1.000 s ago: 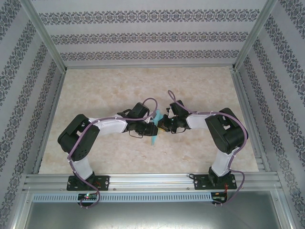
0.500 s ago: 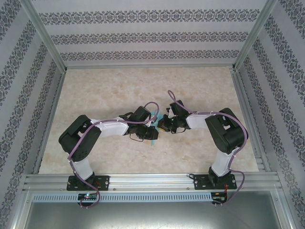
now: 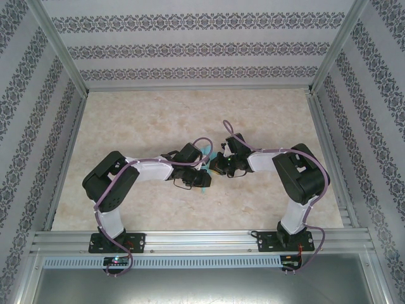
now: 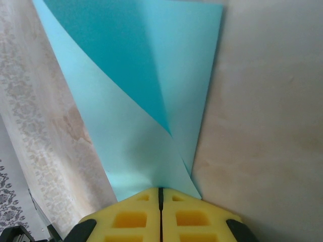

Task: Fold a paper plane with a square sheet of paper (pick it up from the middle)
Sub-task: Fold the wing for the fifth time at the center of the table.

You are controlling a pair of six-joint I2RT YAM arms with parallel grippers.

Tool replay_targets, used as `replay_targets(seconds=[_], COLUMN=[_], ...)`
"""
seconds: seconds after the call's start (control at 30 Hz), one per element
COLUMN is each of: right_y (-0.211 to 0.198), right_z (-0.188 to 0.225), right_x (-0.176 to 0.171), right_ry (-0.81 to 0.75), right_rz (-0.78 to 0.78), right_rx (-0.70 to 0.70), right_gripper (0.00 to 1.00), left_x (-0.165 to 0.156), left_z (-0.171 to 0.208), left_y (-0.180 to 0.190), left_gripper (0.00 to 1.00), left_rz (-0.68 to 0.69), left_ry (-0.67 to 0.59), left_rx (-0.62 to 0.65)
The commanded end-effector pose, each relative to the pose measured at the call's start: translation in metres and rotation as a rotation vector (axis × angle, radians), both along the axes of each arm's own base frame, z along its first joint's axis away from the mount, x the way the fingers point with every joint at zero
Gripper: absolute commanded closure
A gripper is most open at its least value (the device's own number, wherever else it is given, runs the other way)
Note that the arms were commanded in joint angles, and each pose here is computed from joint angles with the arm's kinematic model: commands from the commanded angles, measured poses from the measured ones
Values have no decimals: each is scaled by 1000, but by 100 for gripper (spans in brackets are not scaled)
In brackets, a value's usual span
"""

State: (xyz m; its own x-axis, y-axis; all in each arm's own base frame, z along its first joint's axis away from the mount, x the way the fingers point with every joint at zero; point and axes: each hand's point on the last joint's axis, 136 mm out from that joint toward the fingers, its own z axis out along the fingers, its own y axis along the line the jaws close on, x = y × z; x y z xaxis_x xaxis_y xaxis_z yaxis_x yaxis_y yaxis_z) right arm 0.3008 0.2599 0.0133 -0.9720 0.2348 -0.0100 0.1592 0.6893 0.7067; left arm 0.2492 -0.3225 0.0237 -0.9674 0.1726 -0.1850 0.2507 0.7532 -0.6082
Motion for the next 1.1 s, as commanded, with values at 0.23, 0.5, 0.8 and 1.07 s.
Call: replay_targets(seconds=[0.23, 0.5, 0.8, 1.07], right_y=[-30, -29, -30, -29], right_z=[-54, -53, -51, -50], right_x=[-31, -31, -31, -31], right_ry=[136, 134, 131, 125], right_rz=[-48, -47, -44, -39], right_rx=[-182, -178, -174, -172], right_gripper=[94, 94, 95, 95], left_x=[-1, -13, -20, -22], left_z=[23, 24, 8, -5], left_y=[15, 30, 30, 24], left_gripper=[73, 73, 77, 78], left_rz=[36, 88, 83, 64], left_ry=[-89, -140, -174, -179], left_rx=[108, 186, 312, 373])
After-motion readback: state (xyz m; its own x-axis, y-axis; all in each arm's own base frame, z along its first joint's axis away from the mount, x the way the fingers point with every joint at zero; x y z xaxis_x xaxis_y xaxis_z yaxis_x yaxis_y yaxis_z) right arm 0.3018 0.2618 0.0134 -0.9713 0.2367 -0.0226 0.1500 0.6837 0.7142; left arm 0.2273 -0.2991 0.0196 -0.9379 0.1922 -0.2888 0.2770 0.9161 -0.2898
